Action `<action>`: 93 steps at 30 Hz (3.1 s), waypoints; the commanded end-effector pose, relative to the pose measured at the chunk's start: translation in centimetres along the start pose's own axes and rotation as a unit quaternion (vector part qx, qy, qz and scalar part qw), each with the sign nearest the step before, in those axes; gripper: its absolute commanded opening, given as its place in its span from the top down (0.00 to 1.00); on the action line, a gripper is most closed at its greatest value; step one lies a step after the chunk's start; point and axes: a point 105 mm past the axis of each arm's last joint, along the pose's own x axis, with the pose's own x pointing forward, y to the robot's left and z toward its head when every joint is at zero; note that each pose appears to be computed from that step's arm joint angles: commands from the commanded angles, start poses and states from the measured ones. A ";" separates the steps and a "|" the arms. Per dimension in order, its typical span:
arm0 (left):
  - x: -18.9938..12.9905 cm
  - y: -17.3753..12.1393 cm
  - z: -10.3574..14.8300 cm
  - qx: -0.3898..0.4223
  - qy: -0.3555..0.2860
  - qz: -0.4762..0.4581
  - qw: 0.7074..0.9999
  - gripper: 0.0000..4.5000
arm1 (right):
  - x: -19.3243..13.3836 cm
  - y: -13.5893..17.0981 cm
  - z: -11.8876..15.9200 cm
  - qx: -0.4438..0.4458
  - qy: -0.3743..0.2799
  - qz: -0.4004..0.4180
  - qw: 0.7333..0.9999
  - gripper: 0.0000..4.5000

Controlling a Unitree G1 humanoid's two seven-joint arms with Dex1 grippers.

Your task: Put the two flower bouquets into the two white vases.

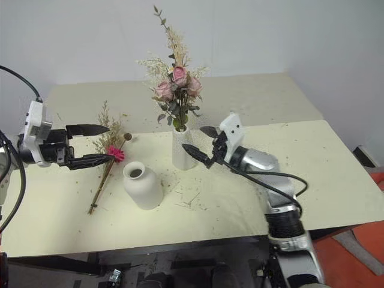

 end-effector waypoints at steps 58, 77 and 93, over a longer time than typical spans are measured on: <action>3.7 1.0 9.0 -0.103 -0.155 0.068 0.980 0.99 | -12.6 0.0 5.2 -0.082 0.059 0.219 0.971 0.00; 7.2 -3.4 9.5 -0.128 -0.220 -0.074 0.964 0.99 | -13.5 1.3 5.4 -0.090 0.044 0.240 0.965 0.00; 7.1 -3.7 6.0 -0.130 -0.241 -0.067 0.959 0.99 | -13.2 1.1 5.3 -0.087 0.040 0.228 0.969 0.00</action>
